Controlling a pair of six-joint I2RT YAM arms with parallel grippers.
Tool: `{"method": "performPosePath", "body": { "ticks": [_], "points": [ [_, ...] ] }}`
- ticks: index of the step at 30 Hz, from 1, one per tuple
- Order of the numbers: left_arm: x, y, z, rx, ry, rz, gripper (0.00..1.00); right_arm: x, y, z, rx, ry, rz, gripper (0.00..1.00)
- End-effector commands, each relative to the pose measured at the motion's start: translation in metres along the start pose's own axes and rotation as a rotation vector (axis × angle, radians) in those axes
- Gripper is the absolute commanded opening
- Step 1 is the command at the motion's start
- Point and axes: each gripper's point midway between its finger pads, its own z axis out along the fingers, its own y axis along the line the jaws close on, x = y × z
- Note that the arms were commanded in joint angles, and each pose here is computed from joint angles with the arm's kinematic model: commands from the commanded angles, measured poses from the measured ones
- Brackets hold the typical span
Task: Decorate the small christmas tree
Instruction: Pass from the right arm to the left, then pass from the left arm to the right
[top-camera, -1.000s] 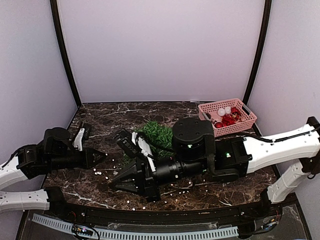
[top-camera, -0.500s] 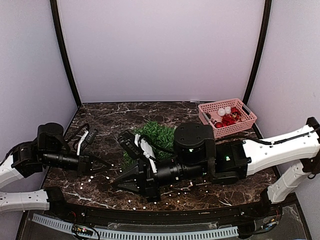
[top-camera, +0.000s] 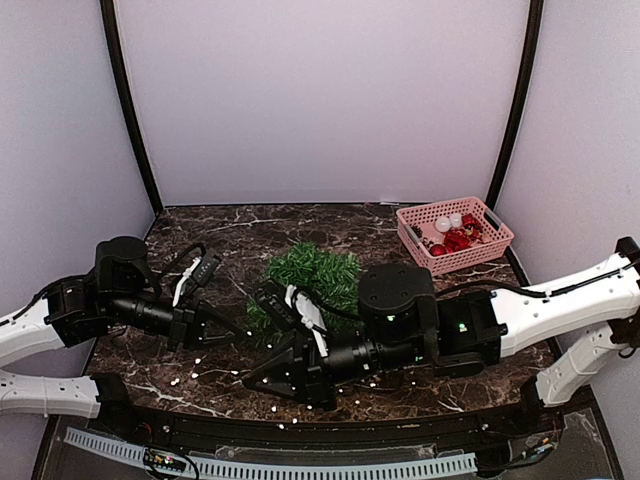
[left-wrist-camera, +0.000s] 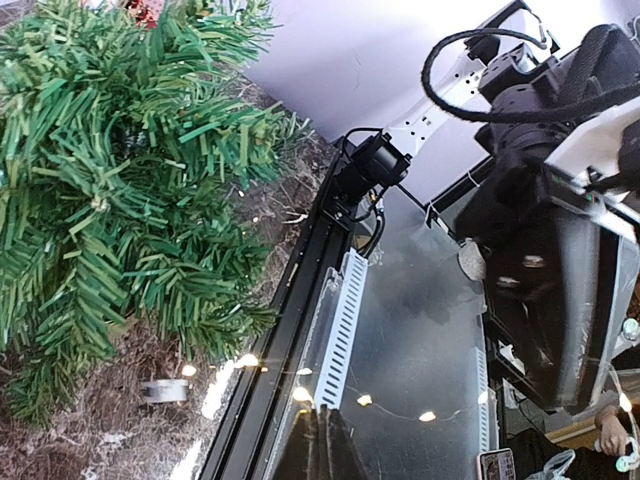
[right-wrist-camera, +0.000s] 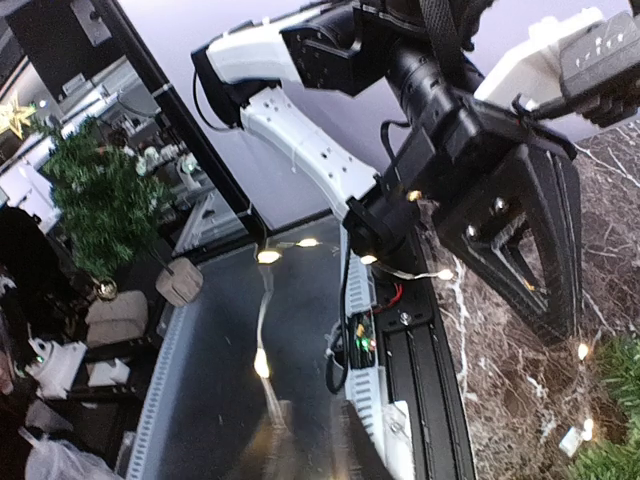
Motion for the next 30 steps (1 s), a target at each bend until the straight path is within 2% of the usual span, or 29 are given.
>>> {"method": "performPosePath", "body": {
  "ticks": [1,2,3,5,10,13,18,21,24,27,30],
  "points": [
    [-0.004,-0.013,0.002,0.067,-0.004,0.079,0.0,0.022,-0.007,-0.01,0.038,0.042,0.076,0.43],
    [-0.004,-0.013,0.003,0.071,-0.001,0.087,0.0,0.028,-0.011,-0.012,0.052,0.051,0.093,0.56],
    [-0.002,-0.014,0.003,0.077,0.006,0.089,0.0,0.031,-0.014,-0.015,0.066,0.049,0.105,0.64],
    [0.0,-0.014,0.002,0.081,0.012,0.097,0.0,0.034,-0.018,-0.024,0.084,0.025,0.123,0.76],
    [0.005,-0.013,0.001,0.081,0.019,0.109,0.0,0.028,-0.025,-0.051,0.12,-0.103,0.142,0.86],
    [0.006,-0.01,0.001,0.062,0.01,0.109,0.0,0.02,-0.015,-0.064,0.07,-0.163,0.142,0.92],
    [0.004,0.001,0.0,-0.001,-0.006,0.091,0.0,0.022,0.0,-0.064,0.002,-0.104,0.136,0.93],
    [0.005,0.001,0.0,0.004,-0.013,0.09,0.0,0.019,-0.014,-0.067,0.092,-0.12,0.132,0.93],
    [0.006,-0.004,0.0,0.039,-0.018,0.096,0.0,0.022,-0.046,-0.062,0.274,-0.109,0.107,0.83],
    [0.006,-0.007,-0.001,0.05,-0.019,0.098,0.0,0.022,-0.051,-0.044,0.322,-0.097,0.035,0.7],
    [0.005,-0.009,-0.002,0.057,-0.015,0.098,0.0,0.028,-0.059,-0.024,0.372,-0.086,-0.019,0.65]
  ]
}}
